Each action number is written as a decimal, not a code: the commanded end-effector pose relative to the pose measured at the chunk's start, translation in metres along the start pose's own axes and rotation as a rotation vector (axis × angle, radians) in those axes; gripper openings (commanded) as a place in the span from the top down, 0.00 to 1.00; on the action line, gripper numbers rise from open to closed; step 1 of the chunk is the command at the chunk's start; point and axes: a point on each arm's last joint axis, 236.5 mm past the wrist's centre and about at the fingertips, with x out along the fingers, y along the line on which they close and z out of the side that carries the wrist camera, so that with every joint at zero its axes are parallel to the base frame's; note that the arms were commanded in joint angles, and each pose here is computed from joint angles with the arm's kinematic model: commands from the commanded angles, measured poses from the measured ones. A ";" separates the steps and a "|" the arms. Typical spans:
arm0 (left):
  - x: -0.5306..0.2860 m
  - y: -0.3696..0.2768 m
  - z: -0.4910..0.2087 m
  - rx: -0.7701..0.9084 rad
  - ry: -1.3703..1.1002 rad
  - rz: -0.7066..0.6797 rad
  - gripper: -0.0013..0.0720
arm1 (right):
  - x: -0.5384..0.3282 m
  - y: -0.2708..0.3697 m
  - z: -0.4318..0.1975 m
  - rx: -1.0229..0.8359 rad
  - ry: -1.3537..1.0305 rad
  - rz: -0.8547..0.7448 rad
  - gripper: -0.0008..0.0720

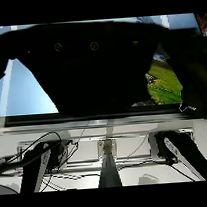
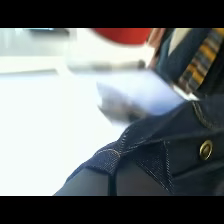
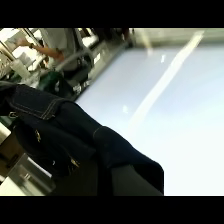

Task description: Fold the clothes and pants, and hang the long-sleeved shirts on hangers.

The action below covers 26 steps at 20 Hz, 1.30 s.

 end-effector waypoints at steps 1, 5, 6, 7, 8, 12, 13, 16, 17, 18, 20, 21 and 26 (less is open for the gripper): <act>0.067 0.065 -0.093 -0.191 0.214 0.023 0.97 | 0.069 -0.102 -0.074 0.341 0.169 -0.156 0.95; 0.170 0.117 -0.190 -0.343 0.350 0.049 0.97 | 0.145 -0.199 -0.148 0.475 0.239 -0.332 0.95; 0.183 0.124 -0.202 -0.416 0.362 0.036 0.97 | 0.153 -0.214 -0.158 0.491 0.258 -0.359 0.95; 0.189 0.127 -0.212 -0.451 0.390 0.018 0.97 | 0.156 -0.226 -0.167 0.507 0.288 -0.378 0.95; 0.190 0.126 -0.223 -0.476 0.430 -0.016 0.97 | 0.155 -0.232 -0.175 0.515 0.326 -0.389 0.95; 0.145 0.094 -0.244 -0.503 0.624 -0.209 0.97 | 0.106 -0.237 -0.222 0.475 0.619 -0.415 0.95; 0.125 0.085 -0.251 -0.527 0.700 -0.252 0.97 | 0.089 -0.232 -0.238 0.439 0.730 -0.398 0.95; 0.059 0.075 -0.292 -0.557 1.016 -0.284 0.97 | 0.045 -0.212 -0.275 0.408 1.000 -0.352 0.95; 0.036 0.079 -0.310 -0.555 1.143 -0.242 0.97 | 0.035 -0.202 -0.285 0.411 1.064 -0.319 0.95; 0.020 0.082 -0.323 -0.554 1.234 -0.202 0.97 | 0.027 -0.195 -0.295 0.407 1.114 -0.296 0.95; 0.012 0.083 -0.345 -0.553 1.293 -0.163 0.97 | 0.021 -0.190 -0.318 0.386 1.169 -0.270 0.95; 0.019 0.083 -0.353 -0.559 1.272 -0.148 0.93 | 0.023 -0.193 -0.328 0.379 1.164 -0.285 0.95; 0.037 0.077 -0.379 -0.574 1.274 -0.142 0.32 | 0.038 -0.210 -0.330 0.329 1.087 -0.333 0.37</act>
